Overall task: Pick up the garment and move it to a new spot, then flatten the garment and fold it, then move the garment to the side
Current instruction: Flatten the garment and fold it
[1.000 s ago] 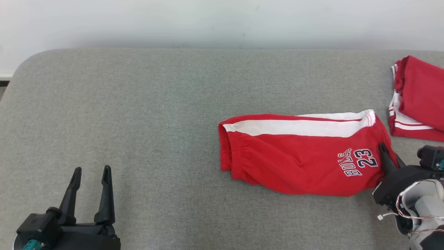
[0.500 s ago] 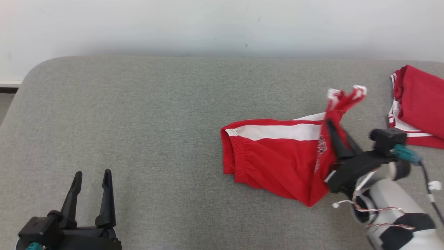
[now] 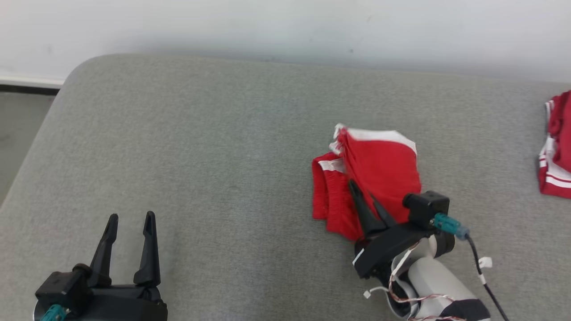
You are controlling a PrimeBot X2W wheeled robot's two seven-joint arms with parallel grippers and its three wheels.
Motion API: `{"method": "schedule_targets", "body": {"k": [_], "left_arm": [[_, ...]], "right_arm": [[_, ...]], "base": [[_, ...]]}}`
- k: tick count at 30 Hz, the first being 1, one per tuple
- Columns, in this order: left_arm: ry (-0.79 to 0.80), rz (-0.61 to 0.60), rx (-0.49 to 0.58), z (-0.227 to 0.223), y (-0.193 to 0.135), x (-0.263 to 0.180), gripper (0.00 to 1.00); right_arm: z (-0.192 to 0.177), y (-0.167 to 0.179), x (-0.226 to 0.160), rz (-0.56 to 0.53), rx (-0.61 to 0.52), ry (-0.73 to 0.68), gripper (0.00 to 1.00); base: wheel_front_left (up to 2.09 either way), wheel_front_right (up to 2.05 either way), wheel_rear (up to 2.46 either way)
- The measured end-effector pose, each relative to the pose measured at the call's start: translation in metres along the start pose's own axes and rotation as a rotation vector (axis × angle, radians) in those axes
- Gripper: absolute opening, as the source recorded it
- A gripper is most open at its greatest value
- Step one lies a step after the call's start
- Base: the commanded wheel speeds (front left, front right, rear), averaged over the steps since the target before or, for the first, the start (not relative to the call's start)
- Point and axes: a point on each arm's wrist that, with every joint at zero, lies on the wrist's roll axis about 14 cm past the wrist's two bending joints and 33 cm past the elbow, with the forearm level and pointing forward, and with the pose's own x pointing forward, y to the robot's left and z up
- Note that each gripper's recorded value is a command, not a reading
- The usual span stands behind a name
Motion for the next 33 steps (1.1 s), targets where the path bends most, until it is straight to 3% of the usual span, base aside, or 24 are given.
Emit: {"method": "schedule_targets", "body": {"k": [8,9,10,14,17,21,27,28,29,33], "left_arm": [[0.021,0.034,-0.001,-0.006,0.009,-0.005,1.0],[0.023,0.034,-0.002,-0.007,0.009,-0.005,1.0],[0.024,0.033,-0.004,-0.007,0.008,-0.005,1.0],[0.021,0.026,-0.008,-0.007,0.005,-0.004,1.0],[0.016,0.017,-0.005,-0.005,0.003,-0.003,1.0],[0.005,0.008,-0.005,-0.002,0.0,-0.002,1.0],[-0.001,-0.005,-0.005,-0.001,-0.004,0.0,1.0],[0.0,-0.008,-0.004,-0.001,-0.004,0.001,1.0],[0.003,-0.011,-0.003,-0.002,-0.005,0.001,1.0],[0.008,-0.016,0.003,-0.003,-0.006,0.001,1.0]], "right_arm": [[-0.034,0.018,0.004,0.046,-0.006,0.07,0.0],[-0.035,0.02,0.004,0.052,-0.017,0.075,0.62],[-0.035,0.021,0.004,0.055,-0.022,0.073,1.0],[-0.021,0.022,0.005,0.058,-0.035,0.028,1.0],[0.013,0.012,0.005,0.036,-0.053,-0.071,1.0],[0.041,-0.025,-0.017,-0.056,-0.086,-0.16,1.0],[0.046,-0.078,-0.055,-0.209,-0.148,-0.175,1.0],[0.045,-0.083,-0.058,-0.227,-0.145,-0.174,0.45],[0.044,-0.087,-0.06,-0.242,-0.14,-0.17,0.0],[0.029,-0.092,-0.06,-0.256,-0.147,-0.124,0.0]], "base": [[0.0,0.0,0.0],[0.0,0.0,0.0],[0.0,0.0,0.0],[0.0,0.0,0.0],[0.0,0.0,0.0],[0.0,0.0,0.0],[0.0,0.0,0.0],[0.0,0.0,0.0],[0.0,0.0,0.0],[0.0,0.0,0.0]]}}
